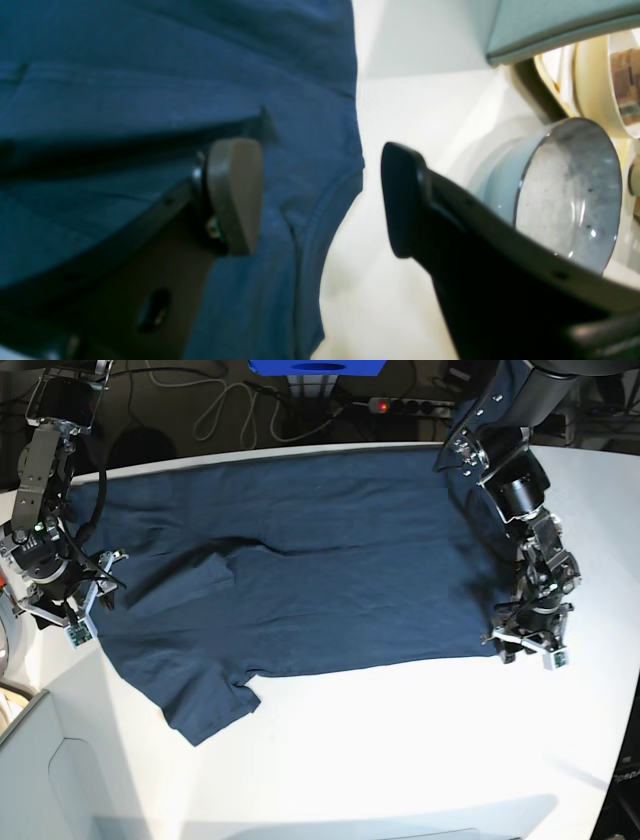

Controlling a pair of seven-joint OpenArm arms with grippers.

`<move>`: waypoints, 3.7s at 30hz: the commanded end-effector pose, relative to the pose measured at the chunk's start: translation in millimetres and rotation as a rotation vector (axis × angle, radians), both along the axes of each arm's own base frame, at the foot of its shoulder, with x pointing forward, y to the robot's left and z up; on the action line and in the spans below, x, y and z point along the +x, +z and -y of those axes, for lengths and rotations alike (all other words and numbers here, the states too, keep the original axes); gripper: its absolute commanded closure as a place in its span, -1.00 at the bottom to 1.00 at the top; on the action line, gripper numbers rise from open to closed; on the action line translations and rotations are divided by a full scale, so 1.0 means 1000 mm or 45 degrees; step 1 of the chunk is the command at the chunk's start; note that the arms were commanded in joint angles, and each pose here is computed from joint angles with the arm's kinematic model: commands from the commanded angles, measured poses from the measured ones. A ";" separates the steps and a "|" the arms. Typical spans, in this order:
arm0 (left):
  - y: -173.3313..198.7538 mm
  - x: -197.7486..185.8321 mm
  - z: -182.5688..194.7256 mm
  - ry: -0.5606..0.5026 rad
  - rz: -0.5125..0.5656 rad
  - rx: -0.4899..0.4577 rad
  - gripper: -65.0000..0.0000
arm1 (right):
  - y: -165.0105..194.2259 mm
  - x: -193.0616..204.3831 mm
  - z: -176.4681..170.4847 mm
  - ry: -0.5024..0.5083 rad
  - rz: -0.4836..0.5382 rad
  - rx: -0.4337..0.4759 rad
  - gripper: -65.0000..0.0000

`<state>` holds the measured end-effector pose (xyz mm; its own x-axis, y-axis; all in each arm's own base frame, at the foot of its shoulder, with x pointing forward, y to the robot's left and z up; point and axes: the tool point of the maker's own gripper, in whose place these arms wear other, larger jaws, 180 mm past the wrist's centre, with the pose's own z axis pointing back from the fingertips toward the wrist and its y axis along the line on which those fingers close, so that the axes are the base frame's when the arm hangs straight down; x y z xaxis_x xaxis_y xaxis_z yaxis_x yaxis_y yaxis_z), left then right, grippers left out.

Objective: Fold the T-shirt properly
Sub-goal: 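Move both grippers to the hem edge of the shirt, then grasp the hem edge with both grippers, then lift the hem and fold it over toward the collar with both grippers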

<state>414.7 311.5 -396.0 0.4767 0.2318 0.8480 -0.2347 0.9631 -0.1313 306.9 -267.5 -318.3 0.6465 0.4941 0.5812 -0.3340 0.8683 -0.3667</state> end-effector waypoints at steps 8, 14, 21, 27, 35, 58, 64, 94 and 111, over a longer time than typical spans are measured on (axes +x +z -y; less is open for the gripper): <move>0.001 0.020 0.014 -0.091 0.054 0.021 0.14 | 0.015 0.008 0.003 0.018 0.060 -0.018 -0.09; -0.002 0.017 0.014 -0.091 0.043 0.018 0.48 | 0.032 0.025 0.001 0.026 0.139 -0.010 -0.09; -0.005 0.013 0.013 -0.090 0.030 0.021 1.00 | 0.046 0.081 0.011 -0.051 0.199 0.109 -0.09; -0.008 0.011 0.014 -0.091 0.022 0.020 1.00 | 0.019 0.143 -0.015 -0.009 0.088 0.290 -0.10; -0.019 0.001 0.015 -0.094 -0.012 0.020 1.00 | -0.015 0.200 -0.060 0.029 0.238 0.680 -0.11; -0.027 -0.008 0.013 -0.093 -0.035 0.026 1.00 | -0.092 0.167 -0.009 -0.364 0.332 0.667 -0.09; -0.028 -0.008 0.015 -0.097 -0.036 0.025 1.00 | -0.114 0.155 -0.031 -0.150 0.197 0.458 0.17; 0.087 -0.020 0.038 -0.130 0.347 0.264 1.00 | -0.038 0.129 -0.044 -0.065 0.517 0.554 1.00; 0.067 -0.075 0.047 -0.089 0.372 0.048 1.00 | -0.034 0.054 -0.062 0.048 0.511 0.450 1.00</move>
